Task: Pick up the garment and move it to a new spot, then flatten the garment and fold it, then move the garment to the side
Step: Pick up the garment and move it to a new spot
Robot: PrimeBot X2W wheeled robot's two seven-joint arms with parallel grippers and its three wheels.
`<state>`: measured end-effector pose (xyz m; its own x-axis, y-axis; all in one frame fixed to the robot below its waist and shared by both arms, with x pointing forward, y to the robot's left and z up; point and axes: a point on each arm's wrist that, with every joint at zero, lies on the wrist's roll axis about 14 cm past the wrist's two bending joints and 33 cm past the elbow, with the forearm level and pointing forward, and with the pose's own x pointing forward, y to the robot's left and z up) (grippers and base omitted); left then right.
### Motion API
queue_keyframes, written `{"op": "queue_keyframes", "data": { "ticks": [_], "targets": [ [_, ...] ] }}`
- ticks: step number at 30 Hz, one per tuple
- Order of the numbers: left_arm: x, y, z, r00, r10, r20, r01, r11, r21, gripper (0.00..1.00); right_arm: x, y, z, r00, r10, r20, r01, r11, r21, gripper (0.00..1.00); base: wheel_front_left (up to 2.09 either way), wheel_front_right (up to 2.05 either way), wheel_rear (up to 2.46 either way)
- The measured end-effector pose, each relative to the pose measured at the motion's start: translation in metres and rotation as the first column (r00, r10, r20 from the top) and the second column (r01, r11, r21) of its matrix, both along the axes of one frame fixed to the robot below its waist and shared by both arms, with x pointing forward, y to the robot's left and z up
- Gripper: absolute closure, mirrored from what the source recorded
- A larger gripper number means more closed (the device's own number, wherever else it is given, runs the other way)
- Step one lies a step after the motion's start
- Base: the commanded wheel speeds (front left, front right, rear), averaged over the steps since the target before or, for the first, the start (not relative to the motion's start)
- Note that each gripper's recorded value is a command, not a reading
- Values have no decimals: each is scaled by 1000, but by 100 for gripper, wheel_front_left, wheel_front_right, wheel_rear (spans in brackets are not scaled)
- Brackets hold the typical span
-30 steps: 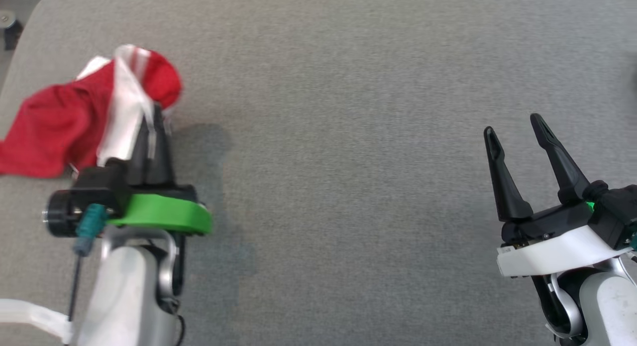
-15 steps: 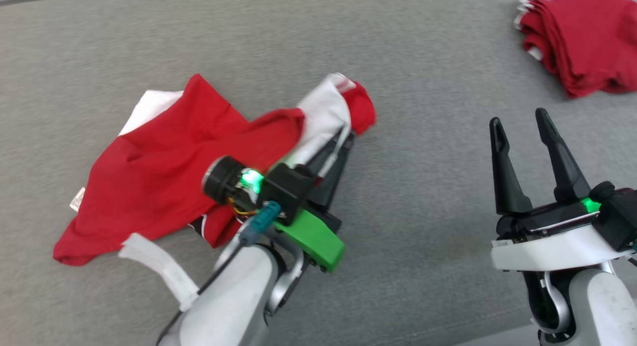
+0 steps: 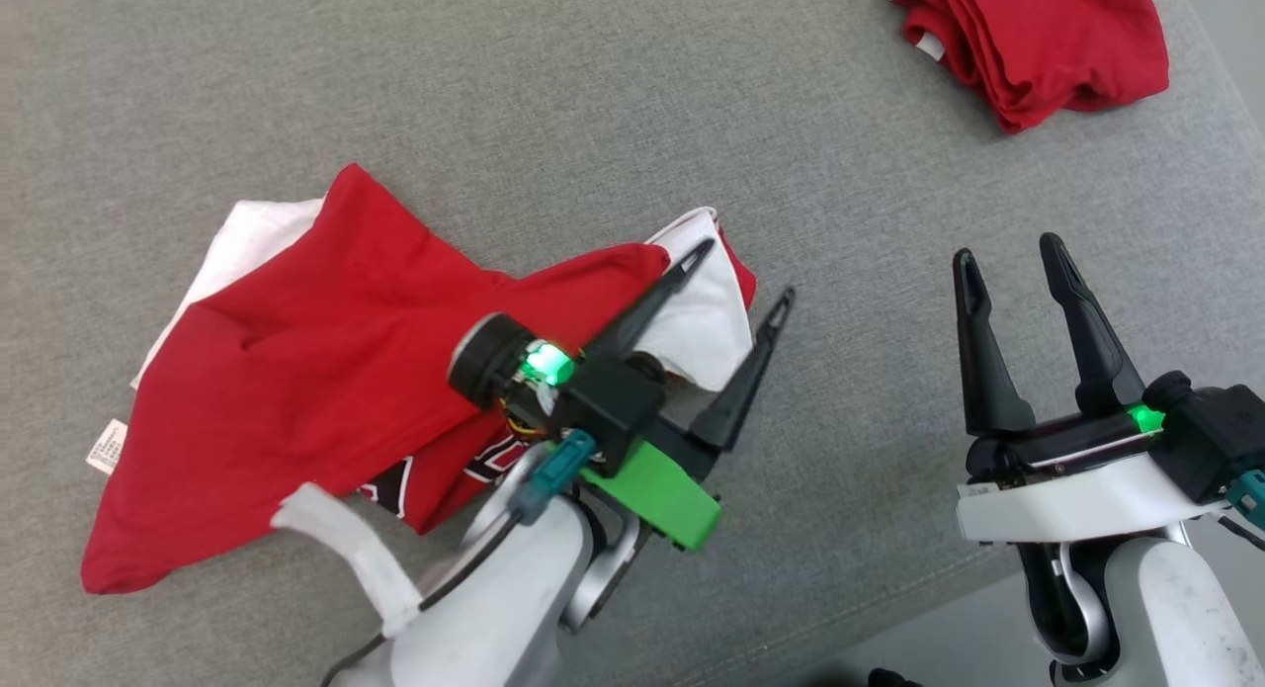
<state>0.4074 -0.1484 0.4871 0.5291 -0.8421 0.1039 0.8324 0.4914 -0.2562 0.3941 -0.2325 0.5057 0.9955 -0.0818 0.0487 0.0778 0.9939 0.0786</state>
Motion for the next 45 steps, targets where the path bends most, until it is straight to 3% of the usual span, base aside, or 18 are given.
{"op": "queue_keyframes", "data": {
  "ticks": [3,7,12,15,19,22,26,31,45],
  "targets": [
    [18,20,16,993,109,40,-108,993,-38,0,2,2,1,1000,16,-3,-16,1000,-12,0,0,0,0],
    [41,70,6,956,291,34,-292,957,5,0,6,9,5,999,50,0,-50,999,-11,0,0,0,0],
    [62,153,-1,848,529,36,-531,845,65,0,9,27,8,994,110,2,-110,994,6,0,0,0,0],
    [64,209,0,753,656,51,-657,748,95,0,11,41,10,988,154,5,-154,988,16,0,0,0,0],
    [54,264,3,656,750,84,-754,646,124,0,12,55,14,980,198,10,-199,980,26,0,0,0,0],
    [43,288,7,615,782,101,-787,602,133,0,11,63,18,975,223,19,-223,974,28,0,0,0,0],
    [26,299,14,600,792,115,-799,586,132,0,5,69,21,970,241,20,-242,970,31,0,0,0,0],
    [5,298,15,609,785,116,-792,593,145,0,-10,64,20,974,227,2,-227,973,34,0,0,0,0],
    [-13,298,13,610,785,105,-789,590,172,0,-24,63,28,976,215,21,-216,975,42,0,0,0,0]
  ]
}}
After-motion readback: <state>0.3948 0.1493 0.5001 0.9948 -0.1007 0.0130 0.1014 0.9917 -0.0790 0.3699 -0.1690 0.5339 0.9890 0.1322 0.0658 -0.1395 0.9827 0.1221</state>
